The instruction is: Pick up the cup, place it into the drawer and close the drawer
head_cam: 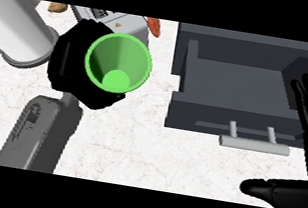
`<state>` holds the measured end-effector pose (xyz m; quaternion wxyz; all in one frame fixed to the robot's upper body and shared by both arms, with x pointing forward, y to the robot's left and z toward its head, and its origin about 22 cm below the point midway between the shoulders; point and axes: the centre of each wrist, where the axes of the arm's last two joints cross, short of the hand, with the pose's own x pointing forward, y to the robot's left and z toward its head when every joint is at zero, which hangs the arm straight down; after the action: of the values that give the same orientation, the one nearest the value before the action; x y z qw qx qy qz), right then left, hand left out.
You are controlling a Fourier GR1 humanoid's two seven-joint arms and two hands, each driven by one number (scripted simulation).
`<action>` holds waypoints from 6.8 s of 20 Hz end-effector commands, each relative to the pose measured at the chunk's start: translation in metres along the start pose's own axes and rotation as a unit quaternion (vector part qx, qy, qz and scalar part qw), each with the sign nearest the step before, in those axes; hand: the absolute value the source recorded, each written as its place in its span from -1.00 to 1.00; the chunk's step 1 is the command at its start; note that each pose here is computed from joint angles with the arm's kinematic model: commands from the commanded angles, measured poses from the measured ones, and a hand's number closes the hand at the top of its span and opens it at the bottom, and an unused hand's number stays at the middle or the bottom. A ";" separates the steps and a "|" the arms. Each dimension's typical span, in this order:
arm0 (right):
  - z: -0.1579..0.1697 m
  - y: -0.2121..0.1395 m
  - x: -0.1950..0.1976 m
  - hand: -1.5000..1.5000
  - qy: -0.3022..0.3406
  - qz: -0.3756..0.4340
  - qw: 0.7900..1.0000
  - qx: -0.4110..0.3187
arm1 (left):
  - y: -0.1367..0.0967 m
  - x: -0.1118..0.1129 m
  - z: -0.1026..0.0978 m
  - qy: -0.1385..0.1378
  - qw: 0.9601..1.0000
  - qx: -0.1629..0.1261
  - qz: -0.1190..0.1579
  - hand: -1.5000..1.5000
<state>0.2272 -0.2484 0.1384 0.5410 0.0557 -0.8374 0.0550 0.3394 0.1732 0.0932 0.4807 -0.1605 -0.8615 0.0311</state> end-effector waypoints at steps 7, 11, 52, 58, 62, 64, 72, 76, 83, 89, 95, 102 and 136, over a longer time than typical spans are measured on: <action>0.001 0.007 0.008 -1.00 -0.005 -0.003 1.000 0.002 | -0.049 0.045 -0.083 0.002 0.999 -0.020 -0.041 1.00; -0.008 -0.001 0.015 -1.00 -0.001 0.004 1.000 0.004 | -0.075 0.020 -0.085 0.008 0.999 -0.021 -0.049 1.00; -0.008 0.001 -0.018 -1.00 -0.011 -0.007 0.999 0.032 | -0.138 -0.058 -0.117 0.139 0.962 -0.069 -0.224 1.00; -0.020 0.015 -0.007 -1.00 -0.032 -0.029 0.998 0.041 | -0.146 -0.059 -0.109 0.131 0.964 -0.052 -0.224 -1.00; -0.011 0.002 -0.011 -1.00 -0.028 -0.044 0.998 0.043 | -0.143 -0.063 -0.103 0.126 0.975 -0.044 -0.176 -1.00; -0.011 0.004 -0.007 -1.00 -0.025 -0.056 0.997 0.051 | -0.148 -0.058 -0.104 0.106 0.982 -0.048 -0.146 -1.00; 0.003 -0.005 0.003 -1.00 -0.014 -0.068 0.997 0.038 | -0.144 -0.046 -0.109 0.077 0.995 -0.053 -0.047 -1.00; 0.004 -0.009 0.013 1.00 -0.019 -0.024 0.996 0.090 | -0.146 -0.020 -0.128 0.083 0.996 -0.016 -0.042 -1.00; 0.014 -0.014 0.014 1.00 0.013 0.083 0.987 0.140 | -0.071 -0.024 -0.104 0.079 0.995 0.044 -0.031 -1.00; 0.011 -0.025 0.017 1.00 0.046 0.142 0.976 0.158 | -0.024 -0.020 -0.054 0.099 0.993 0.064 -0.031 -1.00; 0.006 -0.014 -0.008 1.00 0.069 0.171 0.974 0.132 | 0.031 0.012 0.006 0.106 0.992 0.065 -0.026 -1.00; -0.006 0.000 -0.028 1.00 0.051 0.346 0.906 0.238 | 0.054 0.018 0.031 0.113 0.991 0.075 -0.010 -1.00; -0.109 -0.029 -0.197 -1.00 0.153 0.408 0.859 0.270 | 0.158 0.045 0.110 0.102 0.992 0.080 0.006 -1.00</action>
<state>0.3954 -0.2359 -0.0056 0.5425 -0.1625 -0.6469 0.5107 0.2634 0.3427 0.0382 0.5756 -0.1237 -0.8040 0.0827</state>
